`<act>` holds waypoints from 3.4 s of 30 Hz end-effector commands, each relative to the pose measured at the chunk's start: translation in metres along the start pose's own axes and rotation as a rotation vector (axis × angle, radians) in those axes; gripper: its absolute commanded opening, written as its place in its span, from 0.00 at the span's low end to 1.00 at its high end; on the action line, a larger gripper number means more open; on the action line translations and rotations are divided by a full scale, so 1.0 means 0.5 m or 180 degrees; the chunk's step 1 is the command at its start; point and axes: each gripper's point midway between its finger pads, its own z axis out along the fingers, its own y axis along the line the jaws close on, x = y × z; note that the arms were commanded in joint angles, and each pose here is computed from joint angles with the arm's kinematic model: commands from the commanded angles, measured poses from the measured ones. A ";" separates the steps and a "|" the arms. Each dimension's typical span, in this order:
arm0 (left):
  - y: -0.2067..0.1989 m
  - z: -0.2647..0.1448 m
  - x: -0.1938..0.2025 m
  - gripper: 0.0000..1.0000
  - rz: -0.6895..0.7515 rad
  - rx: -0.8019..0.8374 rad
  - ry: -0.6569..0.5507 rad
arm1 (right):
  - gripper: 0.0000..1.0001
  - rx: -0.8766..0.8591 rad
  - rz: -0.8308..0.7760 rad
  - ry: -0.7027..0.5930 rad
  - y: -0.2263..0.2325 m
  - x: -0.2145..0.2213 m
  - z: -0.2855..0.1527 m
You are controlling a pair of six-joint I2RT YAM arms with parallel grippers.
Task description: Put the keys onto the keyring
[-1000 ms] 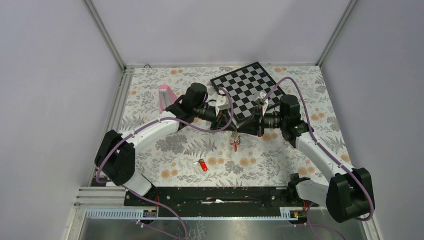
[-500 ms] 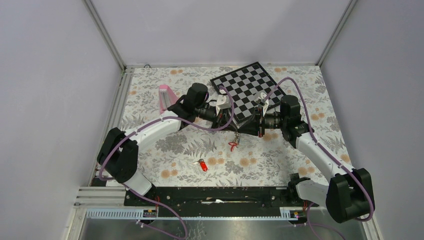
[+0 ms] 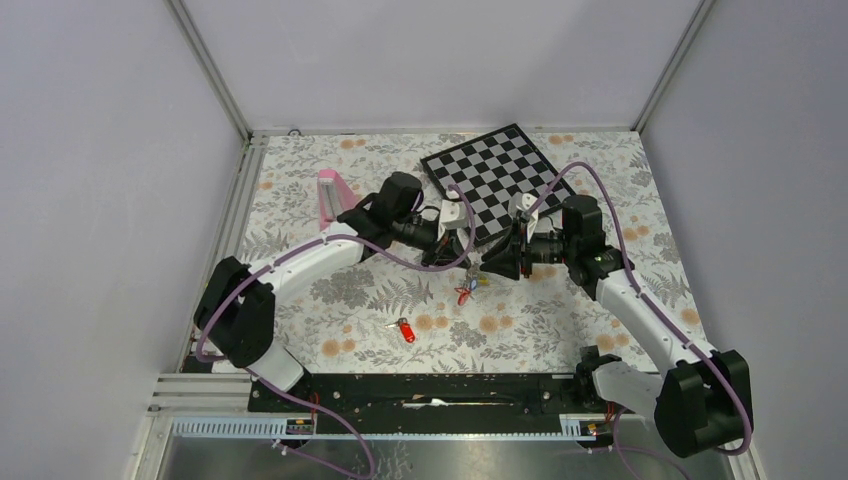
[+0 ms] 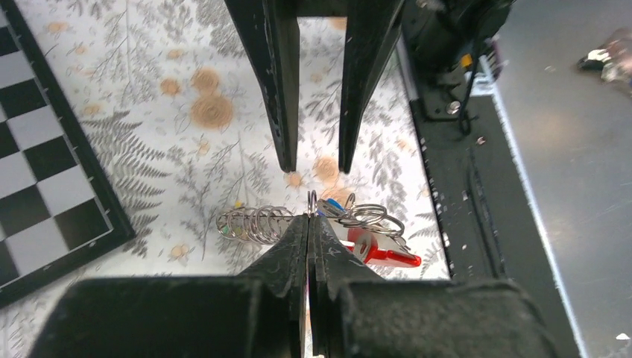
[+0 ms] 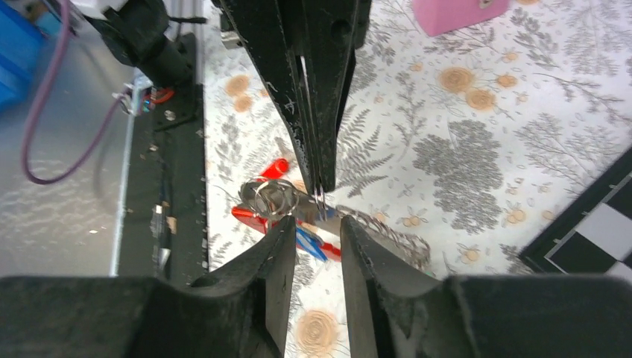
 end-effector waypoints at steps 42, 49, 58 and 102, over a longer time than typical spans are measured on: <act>-0.010 0.019 -0.073 0.00 0.1088 -0.1073 0.0364 | 0.33 0.0055 -0.0590 -0.0045 -0.007 -0.007 0.004; -0.012 0.014 -0.086 0.00 0.0879 -0.0973 0.0207 | 0.28 0.0023 -0.0581 -0.0011 -0.006 0.005 0.007; -0.023 0.020 -0.083 0.00 0.0789 -0.0824 0.0167 | 0.25 -0.0040 -0.0570 -0.0004 0.002 0.006 0.016; -0.017 -0.082 -0.123 0.31 0.0467 -0.0091 -0.0865 | 0.00 -0.0373 0.0075 -0.0955 0.041 -0.156 0.012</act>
